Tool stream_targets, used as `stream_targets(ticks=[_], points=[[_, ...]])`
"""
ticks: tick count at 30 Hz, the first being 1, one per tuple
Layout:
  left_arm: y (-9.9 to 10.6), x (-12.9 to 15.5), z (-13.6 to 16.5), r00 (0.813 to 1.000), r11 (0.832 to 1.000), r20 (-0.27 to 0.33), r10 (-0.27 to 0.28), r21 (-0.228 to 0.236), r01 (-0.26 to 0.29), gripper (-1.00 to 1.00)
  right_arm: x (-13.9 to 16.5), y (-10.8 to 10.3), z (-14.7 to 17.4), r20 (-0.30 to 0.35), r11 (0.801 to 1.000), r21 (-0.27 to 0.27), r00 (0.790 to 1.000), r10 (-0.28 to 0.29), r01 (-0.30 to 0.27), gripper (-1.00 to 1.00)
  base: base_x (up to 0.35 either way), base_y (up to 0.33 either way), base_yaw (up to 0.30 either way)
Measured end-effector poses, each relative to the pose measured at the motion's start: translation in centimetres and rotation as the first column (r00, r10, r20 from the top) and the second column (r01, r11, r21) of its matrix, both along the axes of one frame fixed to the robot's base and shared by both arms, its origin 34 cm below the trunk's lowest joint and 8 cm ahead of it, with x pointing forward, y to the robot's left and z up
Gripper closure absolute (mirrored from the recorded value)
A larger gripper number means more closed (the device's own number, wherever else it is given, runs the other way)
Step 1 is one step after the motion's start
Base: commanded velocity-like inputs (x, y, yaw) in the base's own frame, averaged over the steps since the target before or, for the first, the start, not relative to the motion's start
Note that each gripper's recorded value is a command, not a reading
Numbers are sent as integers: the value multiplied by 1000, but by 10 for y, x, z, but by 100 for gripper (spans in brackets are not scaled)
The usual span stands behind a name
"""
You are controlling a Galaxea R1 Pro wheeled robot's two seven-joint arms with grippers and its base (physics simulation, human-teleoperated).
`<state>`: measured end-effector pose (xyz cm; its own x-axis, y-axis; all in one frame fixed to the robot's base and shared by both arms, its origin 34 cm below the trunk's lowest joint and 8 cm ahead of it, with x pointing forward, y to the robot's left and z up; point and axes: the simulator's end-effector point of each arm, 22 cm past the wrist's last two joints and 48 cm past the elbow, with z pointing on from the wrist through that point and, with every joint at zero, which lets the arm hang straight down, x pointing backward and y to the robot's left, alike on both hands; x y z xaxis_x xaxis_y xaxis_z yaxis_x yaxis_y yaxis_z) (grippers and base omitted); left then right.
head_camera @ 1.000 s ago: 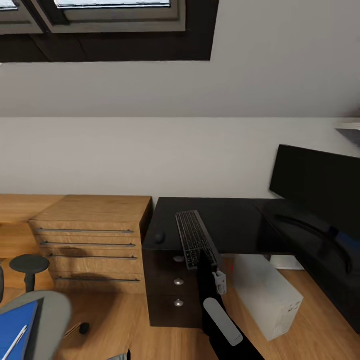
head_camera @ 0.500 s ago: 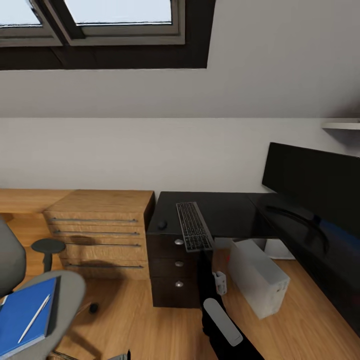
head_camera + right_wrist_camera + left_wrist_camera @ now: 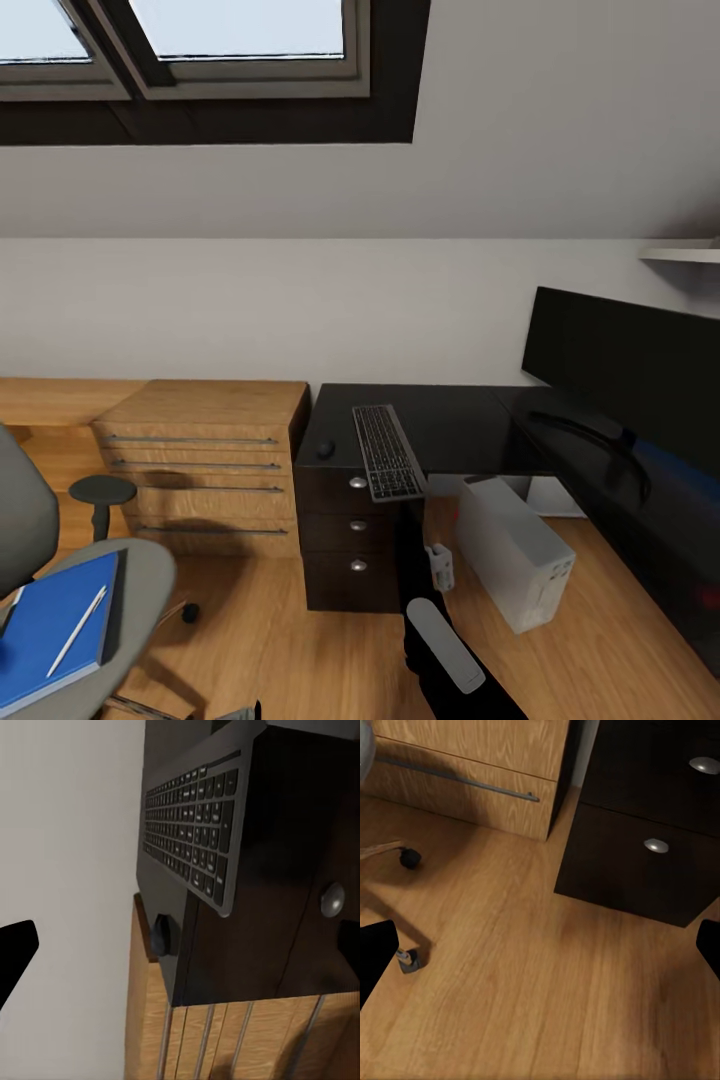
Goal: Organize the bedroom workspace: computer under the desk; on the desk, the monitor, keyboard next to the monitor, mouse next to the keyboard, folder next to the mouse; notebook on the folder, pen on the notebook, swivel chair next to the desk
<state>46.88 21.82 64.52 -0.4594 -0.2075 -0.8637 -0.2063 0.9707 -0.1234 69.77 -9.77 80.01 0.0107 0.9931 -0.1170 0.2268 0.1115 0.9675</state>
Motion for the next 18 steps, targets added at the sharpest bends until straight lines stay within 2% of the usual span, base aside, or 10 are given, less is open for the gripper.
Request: stream_targets(ticks=[2,3,5,9,12,13,14,18], points=[[0,0,3,1000,1000,-1,0,0,0,-100,0,-1,0,-7,1000,-4,1000,-1,0,-100,-1,0,0],[-1,0,5,1000,1000,-2,1,-2,-1,-100,-3,-3,-12,-39,1000,-22,999,-4,3,-100,0,0,0],[-1,0,9,1000,1000,-3,1,-3,-1,-100,-5,-6,-19,-61,999,-43,998,-5,3,-100,0,0,0],[-1,1,15,1000,1000,-6,3,-3,-3,-100,-5,-12,-33,-100,991,-134,995,1,-15,-100,0,0,0],[1,-1,17,1000,1000,-13,4,1,-4,-100,-7,-16,-41,-118,977,-210,993,15,-39,-100,0,0,0],[1,-2,16,1000,1000,-19,4,3,-4,-100,-10,-18,-48,-129,963,-263,991,26,-60,-100,0,0,0],[2,-6,12,999,1000,-34,2,10,-2,-100,-18,-25,-65,-152,909,-402,987,49,-107,-100,0,0,0],[1,-7,17,999,1000,-39,0,12,1,-100,-29,-38,-77,-171,846,-518,984,42,-126,-100,0,0,0]])
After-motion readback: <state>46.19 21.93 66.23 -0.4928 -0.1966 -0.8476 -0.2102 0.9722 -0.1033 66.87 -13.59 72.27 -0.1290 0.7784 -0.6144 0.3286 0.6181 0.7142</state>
